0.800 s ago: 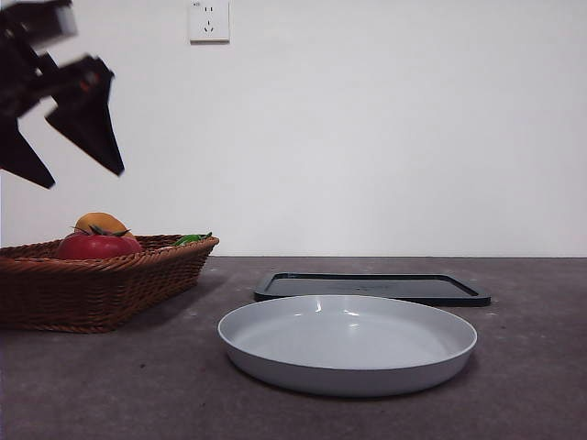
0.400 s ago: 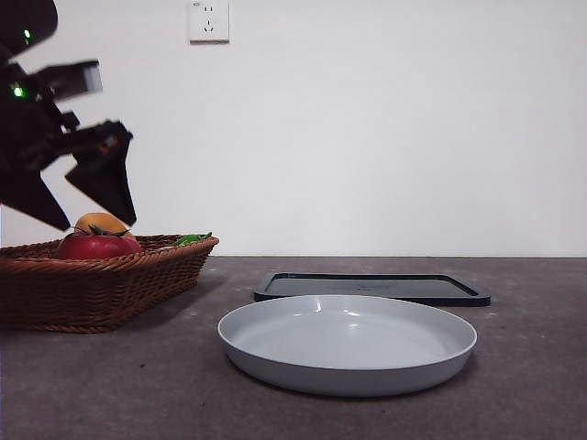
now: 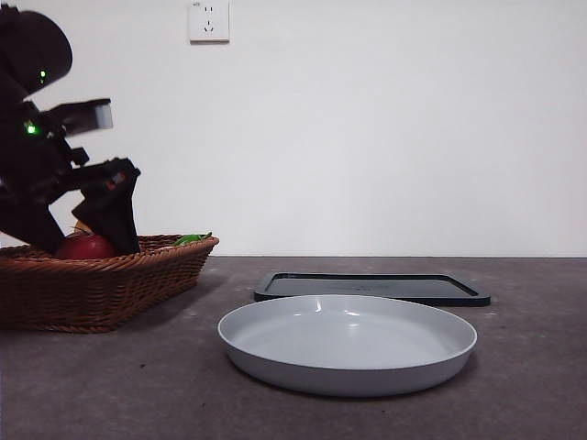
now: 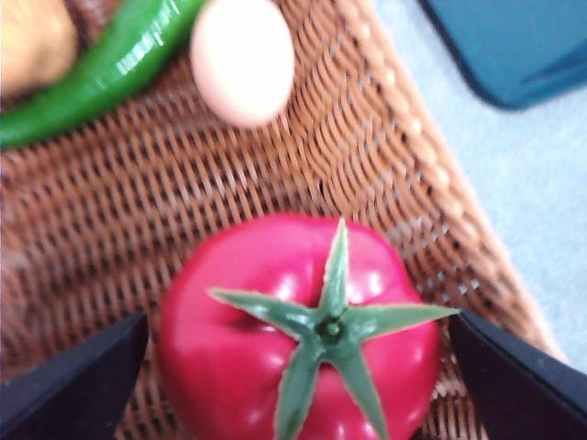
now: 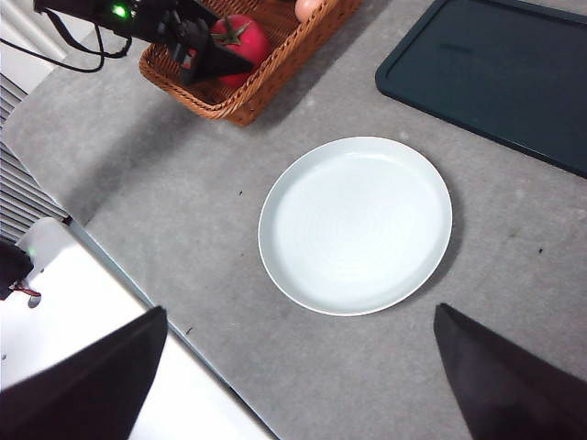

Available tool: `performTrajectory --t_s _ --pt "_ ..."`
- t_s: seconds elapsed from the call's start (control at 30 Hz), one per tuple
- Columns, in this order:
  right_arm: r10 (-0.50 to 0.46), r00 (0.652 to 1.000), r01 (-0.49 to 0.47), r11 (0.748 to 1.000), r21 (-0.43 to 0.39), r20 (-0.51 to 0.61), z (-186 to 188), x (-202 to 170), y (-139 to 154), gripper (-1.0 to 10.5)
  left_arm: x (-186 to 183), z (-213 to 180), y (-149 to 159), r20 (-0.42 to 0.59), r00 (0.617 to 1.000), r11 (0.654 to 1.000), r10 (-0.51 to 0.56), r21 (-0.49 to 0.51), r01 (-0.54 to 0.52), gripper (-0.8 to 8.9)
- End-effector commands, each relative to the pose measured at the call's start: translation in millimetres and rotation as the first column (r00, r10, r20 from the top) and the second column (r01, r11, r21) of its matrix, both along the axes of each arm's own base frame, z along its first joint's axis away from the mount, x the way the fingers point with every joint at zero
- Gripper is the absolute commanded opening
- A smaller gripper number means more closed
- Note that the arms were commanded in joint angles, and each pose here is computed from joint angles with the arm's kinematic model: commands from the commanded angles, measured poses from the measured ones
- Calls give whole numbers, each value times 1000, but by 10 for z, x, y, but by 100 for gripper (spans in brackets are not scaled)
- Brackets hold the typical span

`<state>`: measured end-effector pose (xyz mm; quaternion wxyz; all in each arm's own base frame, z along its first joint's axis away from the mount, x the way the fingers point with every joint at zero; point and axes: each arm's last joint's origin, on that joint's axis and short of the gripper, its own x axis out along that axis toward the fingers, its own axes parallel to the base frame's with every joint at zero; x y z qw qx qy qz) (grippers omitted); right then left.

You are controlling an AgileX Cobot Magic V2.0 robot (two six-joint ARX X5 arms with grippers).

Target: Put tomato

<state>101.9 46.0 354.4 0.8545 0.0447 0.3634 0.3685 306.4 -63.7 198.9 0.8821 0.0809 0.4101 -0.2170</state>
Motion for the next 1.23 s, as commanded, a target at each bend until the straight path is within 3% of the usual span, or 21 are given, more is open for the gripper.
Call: performTrajectory --t_s 0.03,0.1,0.27,0.47,0.7,0.93,1.23 --pt "2 1000 -2 1000 11 12 50 5 8 464 50 -16 -18 0 1000 1000 -7 6 7 525" --pt "2 1000 -2 1000 11 12 50 5 8 464 52 -14 -17 2 1000 1000 -7 6 7 497" --pt "2 1000 -2 1000 11 12 50 5 8 464 48 -16 -16 -3 1000 1000 -6 6 6 309" --pt "2 1000 -2 1000 11 12 50 5 8 464 22 64 -11 11 1000 1000 18 -18 -18 302" --pt "1 1000 -1 1000 10 13 50 6 8 464 -168 493 -20 143 989 997 26 -73 -15 302" --pt "1 1000 -1 1000 11 16 53 8 8 464 -541 943 -246 258 962 967 -85 -212 142 302" --pt "1 1000 -1 1000 11 16 52 8 8 464 -763 860 -897 241 916 903 -320 -215 372 302"
